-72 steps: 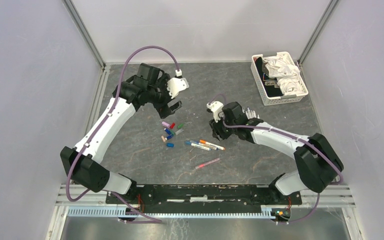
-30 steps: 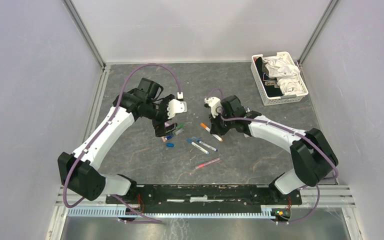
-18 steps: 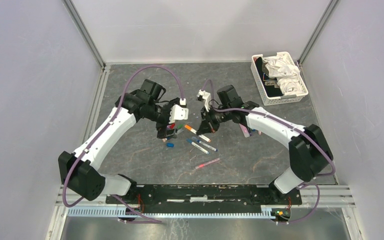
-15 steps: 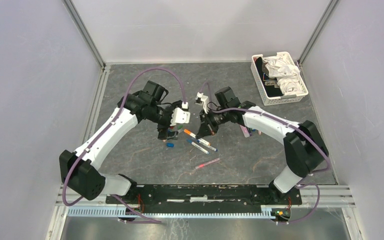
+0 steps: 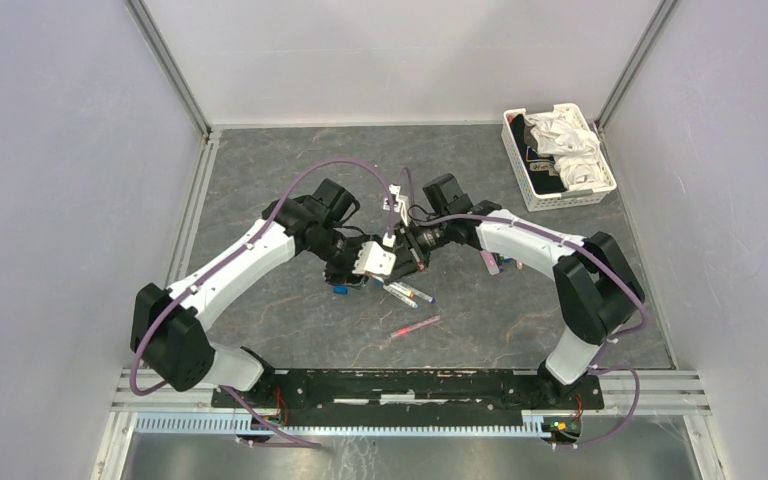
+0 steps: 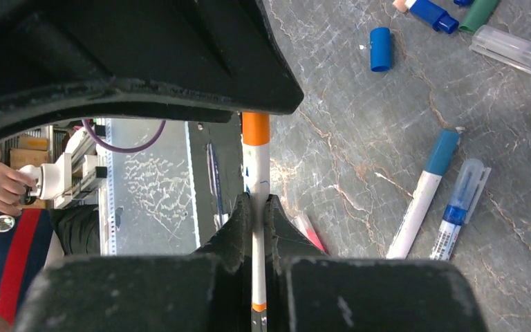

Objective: Open the pen caps

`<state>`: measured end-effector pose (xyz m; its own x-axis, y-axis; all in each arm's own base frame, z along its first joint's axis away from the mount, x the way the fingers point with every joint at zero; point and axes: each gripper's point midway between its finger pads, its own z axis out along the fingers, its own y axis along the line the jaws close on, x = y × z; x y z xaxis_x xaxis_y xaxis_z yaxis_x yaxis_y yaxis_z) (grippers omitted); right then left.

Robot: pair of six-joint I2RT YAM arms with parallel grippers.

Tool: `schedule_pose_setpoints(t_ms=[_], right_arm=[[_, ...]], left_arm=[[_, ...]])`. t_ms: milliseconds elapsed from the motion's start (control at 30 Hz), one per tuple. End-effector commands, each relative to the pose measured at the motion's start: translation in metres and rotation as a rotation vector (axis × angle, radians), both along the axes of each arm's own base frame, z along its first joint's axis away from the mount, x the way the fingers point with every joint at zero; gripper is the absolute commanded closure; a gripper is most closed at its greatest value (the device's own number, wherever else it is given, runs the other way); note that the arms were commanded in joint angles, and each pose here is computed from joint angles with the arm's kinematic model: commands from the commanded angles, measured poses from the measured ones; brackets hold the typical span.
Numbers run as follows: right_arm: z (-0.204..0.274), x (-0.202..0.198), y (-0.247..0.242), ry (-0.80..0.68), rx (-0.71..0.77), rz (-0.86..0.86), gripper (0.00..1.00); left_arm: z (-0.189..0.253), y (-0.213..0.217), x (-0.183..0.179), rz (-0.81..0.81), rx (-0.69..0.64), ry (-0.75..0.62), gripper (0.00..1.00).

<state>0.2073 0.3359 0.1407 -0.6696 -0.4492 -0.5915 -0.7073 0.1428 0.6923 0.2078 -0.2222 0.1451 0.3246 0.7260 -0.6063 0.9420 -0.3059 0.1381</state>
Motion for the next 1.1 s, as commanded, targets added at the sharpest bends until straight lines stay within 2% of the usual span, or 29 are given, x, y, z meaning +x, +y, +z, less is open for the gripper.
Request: schedule_pose_setpoints(t_ms=[0, 133, 267, 367, 433, 567, 667, 733, 867, 1067], right_arm=[[0.017, 0.004, 0.014, -0.007, 0.067, 0.034, 1.00], [0.018, 0.004, 0.017, 0.003, 0.076, 0.040, 1.00], [0.019, 0.003, 0.018, 0.011, 0.085, 0.043, 1.00], [0.017, 0.003, 0.019, 0.018, 0.088, 0.041, 1.00], [0.015, 0.001, 0.020, 0.021, 0.089, 0.040, 0.91], [0.009, -0.006, 0.026, 0.034, 0.086, 0.055, 0.74], [0.002, -0.010, 0.034, 0.048, 0.078, 0.073, 0.71], [-0.001, -0.008, 0.036, 0.056, 0.072, 0.066, 0.75], [-0.003, -0.003, 0.035, 0.049, 0.060, 0.041, 1.00], [-0.015, 0.004, 0.004, 0.026, 0.003, -0.043, 1.00]], left_arm=[[-0.001, -0.008, 0.005, -0.032, -0.010, -0.042, 0.41], [-0.008, -0.010, 0.003, -0.042, 0.013, -0.036, 0.50], [-0.016, -0.009, 0.000, -0.052, 0.044, -0.030, 0.64], [-0.018, -0.007, 0.002, -0.050, 0.065, -0.041, 0.81], [-0.018, -0.007, 0.004, -0.046, 0.074, -0.051, 0.96], [-0.014, -0.008, 0.007, -0.034, 0.073, -0.060, 0.98], [-0.008, -0.012, 0.008, -0.030, 0.058, -0.063, 0.98], [-0.006, -0.013, 0.009, -0.030, 0.055, -0.066, 0.98], [-0.005, -0.007, 0.012, -0.019, 0.085, -0.085, 0.98], [-0.016, 0.024, 0.035, 0.031, 0.217, -0.173, 0.98]])
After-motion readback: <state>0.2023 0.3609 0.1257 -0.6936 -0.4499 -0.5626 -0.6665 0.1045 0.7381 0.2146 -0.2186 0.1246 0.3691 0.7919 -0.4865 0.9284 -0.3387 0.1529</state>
